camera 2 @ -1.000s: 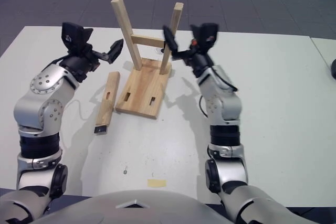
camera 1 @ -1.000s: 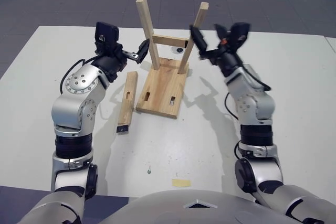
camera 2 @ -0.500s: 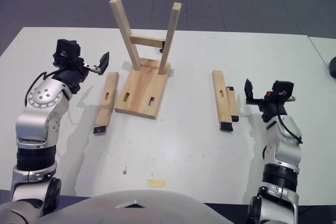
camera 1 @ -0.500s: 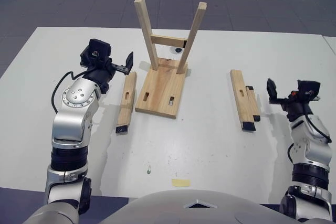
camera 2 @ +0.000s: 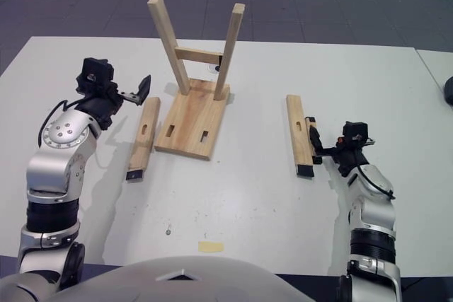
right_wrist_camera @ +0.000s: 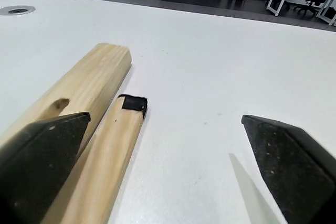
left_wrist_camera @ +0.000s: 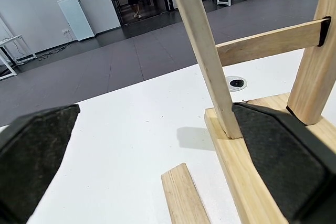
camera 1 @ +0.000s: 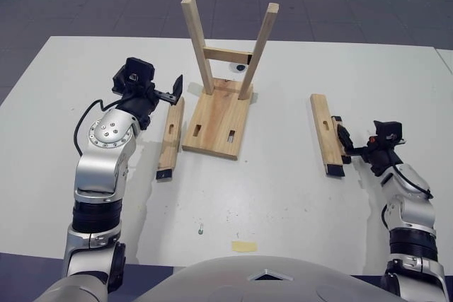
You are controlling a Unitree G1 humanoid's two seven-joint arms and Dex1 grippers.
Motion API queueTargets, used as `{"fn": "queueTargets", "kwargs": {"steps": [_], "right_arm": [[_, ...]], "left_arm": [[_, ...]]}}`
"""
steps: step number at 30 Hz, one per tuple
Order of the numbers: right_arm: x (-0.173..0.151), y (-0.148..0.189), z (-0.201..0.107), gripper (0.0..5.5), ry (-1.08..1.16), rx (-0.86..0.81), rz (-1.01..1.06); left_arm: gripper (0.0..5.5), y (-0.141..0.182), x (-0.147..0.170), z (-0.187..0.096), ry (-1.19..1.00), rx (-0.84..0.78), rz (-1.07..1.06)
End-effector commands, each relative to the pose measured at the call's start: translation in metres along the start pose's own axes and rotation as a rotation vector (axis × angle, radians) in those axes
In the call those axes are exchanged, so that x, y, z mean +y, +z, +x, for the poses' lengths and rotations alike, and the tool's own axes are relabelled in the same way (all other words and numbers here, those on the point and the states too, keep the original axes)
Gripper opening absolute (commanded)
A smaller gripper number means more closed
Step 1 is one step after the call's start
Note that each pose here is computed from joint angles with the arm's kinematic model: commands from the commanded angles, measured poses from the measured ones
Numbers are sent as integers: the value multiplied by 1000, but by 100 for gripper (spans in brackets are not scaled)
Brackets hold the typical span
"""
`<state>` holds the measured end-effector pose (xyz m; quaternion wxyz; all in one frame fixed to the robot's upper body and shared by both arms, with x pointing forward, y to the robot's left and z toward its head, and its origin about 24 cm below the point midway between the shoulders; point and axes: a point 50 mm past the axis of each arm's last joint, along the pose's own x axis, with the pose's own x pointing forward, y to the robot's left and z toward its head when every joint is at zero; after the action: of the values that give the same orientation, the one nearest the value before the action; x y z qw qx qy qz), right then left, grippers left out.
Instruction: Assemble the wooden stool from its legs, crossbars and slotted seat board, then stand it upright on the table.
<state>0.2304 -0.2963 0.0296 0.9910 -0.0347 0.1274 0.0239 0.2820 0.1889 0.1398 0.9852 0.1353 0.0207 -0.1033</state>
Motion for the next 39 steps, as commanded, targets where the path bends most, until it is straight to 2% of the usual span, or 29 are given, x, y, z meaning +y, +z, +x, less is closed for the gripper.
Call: {"fn": "queueTargets", "kwargs": {"steps": [1,10,12,18,21,25,30,34,39], "right_arm": [[1,-8,-4,537,-1,62,-32],[12,-11,-10,537,36,114,-20],[17,-4,-11,537,70,72,53],[18,5,-7,537,77,18,84],[20,-1,-8,537,98,88,57],[22,-17,-14,537,152,289,4],[21,-22,-14,463,134,363,11],[30,-34,-20,401,158,530,120],[27,-45,-27,325,138,630,68]], "left_arm": [[540,-3,0,0,-7,22,12],[540,-4,-1,-1,-11,26,15],[540,-4,-3,-1,-17,27,14],[540,-6,-6,-1,-20,30,12],[540,-6,-5,-1,-17,30,14],[540,-7,-4,-1,-13,34,18],[540,-7,-5,-2,-18,37,21],[540,-6,-5,0,-26,36,29],[540,-6,-8,1,-34,33,33]]}}
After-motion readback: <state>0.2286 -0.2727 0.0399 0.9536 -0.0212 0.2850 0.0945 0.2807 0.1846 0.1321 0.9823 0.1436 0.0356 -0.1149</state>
